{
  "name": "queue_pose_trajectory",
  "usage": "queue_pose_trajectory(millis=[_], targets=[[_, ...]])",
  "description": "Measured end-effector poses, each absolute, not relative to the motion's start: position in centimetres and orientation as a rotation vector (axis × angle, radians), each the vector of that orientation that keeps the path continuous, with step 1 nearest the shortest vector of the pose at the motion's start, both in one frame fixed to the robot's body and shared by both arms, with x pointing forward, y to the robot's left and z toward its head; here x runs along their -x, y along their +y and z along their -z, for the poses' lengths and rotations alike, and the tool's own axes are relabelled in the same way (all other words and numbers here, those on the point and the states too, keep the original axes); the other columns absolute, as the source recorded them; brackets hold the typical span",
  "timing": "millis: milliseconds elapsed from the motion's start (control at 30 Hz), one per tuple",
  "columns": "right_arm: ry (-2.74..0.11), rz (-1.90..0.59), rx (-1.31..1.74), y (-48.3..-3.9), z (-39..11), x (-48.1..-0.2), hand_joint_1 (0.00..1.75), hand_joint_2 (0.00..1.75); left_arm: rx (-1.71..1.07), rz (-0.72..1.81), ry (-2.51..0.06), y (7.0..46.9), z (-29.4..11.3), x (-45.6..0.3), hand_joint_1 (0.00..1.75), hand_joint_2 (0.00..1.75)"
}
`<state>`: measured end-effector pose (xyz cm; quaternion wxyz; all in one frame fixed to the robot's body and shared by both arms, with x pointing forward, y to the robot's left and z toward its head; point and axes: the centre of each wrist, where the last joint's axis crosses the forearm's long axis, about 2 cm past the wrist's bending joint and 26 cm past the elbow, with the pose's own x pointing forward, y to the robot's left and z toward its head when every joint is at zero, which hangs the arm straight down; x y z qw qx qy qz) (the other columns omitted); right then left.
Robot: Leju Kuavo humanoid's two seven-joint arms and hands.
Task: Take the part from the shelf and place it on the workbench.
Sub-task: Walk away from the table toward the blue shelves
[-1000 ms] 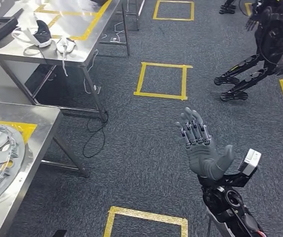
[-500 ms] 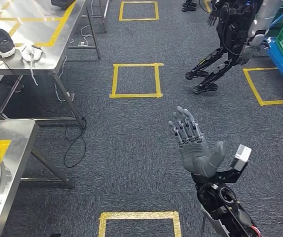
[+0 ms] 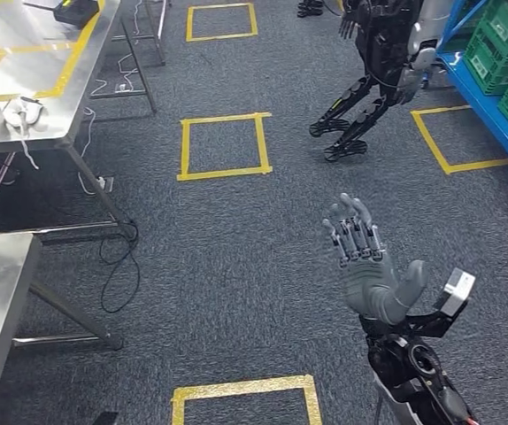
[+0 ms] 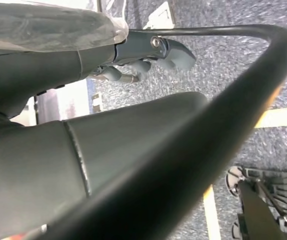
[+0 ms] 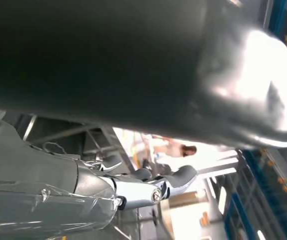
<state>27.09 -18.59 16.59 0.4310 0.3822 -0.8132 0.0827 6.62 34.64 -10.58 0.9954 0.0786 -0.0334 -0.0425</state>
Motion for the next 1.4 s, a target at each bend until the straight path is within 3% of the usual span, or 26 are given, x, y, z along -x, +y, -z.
queue_pose_trajectory(millis=[1400], targets=[[-2.027,-0.196,-0.936,-18.9,-16.36,-26.64,0.0,0.0,-0.162,0.112,-0.062,34.74,10.6,-6.46,0.0,0.0]])
